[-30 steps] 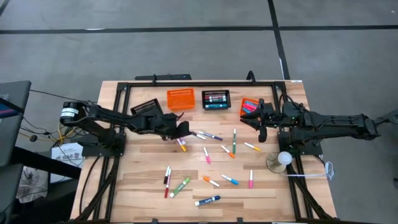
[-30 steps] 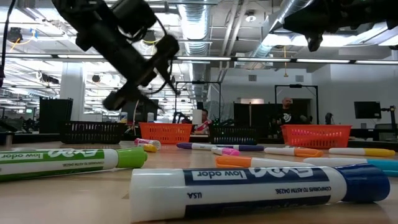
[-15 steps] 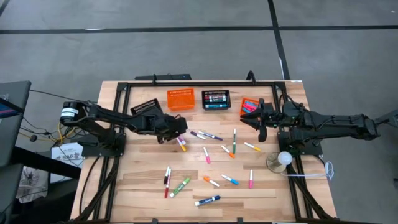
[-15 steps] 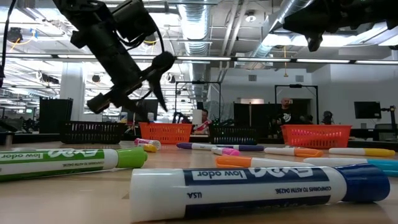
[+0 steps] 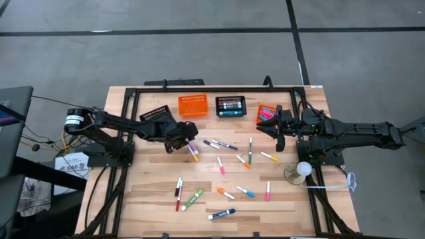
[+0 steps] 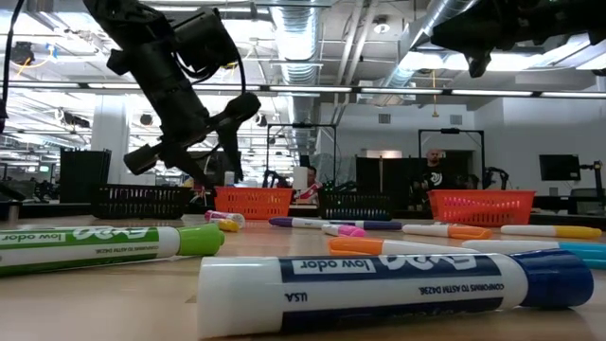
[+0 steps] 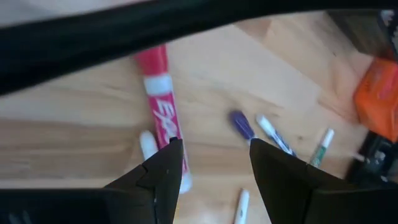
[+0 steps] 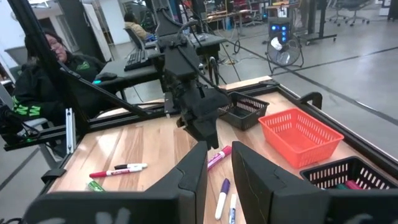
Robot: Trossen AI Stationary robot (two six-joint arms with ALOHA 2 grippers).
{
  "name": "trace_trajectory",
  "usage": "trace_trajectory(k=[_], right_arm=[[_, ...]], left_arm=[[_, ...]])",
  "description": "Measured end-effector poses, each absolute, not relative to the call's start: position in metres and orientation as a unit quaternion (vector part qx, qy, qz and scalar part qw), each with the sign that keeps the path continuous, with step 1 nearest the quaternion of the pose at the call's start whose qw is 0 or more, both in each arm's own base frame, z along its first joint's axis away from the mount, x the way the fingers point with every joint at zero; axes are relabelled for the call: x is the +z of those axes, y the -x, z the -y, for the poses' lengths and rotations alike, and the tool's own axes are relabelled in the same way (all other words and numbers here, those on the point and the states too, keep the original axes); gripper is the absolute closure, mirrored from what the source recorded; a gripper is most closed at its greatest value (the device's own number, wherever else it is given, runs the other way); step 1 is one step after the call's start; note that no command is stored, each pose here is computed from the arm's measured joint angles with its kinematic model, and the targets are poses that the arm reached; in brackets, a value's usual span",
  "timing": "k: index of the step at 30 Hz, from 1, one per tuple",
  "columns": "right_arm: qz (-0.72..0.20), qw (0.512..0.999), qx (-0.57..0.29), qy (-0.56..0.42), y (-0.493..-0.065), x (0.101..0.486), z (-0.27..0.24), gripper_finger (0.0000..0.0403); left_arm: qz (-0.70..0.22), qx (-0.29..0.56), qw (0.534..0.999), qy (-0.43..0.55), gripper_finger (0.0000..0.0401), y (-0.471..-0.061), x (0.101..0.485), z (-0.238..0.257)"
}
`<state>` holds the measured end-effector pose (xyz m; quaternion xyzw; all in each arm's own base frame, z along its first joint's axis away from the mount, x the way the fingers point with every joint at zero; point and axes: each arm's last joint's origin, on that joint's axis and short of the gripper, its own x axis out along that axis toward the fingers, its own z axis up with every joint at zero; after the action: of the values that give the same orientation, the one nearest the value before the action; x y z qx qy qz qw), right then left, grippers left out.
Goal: Pick & Place Markers
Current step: Put the top white red marker into the middle black bin
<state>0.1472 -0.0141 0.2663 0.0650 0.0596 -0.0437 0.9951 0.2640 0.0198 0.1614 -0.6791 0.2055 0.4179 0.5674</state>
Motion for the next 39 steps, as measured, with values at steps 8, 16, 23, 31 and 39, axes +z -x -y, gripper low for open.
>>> trace_trajectory(k=[8,16,23,31,39], right_arm=[[-0.059,0.995,-0.043,-0.065,-0.147,0.266,0.014,0.0339],[-0.059,0.995,-0.043,-0.065,-0.147,0.266,0.014,0.0339],[-0.059,0.995,-0.041,-0.069,-0.147,0.267,0.014,0.0339],[-0.059,0.995,-0.04,-0.07,-0.147,0.267,0.014,0.0339],[-0.059,0.994,-0.041,-0.082,-0.147,0.267,0.014,0.0339]], left_arm=[[-0.221,0.429,0.555,0.677,0.0215,-0.264,0.155,-0.027],[-0.26,0.443,0.525,0.678,0.0215,-0.268,0.132,-0.026],[-0.263,0.448,0.512,0.685,0.0215,-0.268,0.129,-0.033],[-0.256,0.465,0.515,0.673,0.0215,-0.264,0.128,-0.047],[-0.26,0.461,0.523,0.667,0.0215,-0.265,0.128,-0.048]])
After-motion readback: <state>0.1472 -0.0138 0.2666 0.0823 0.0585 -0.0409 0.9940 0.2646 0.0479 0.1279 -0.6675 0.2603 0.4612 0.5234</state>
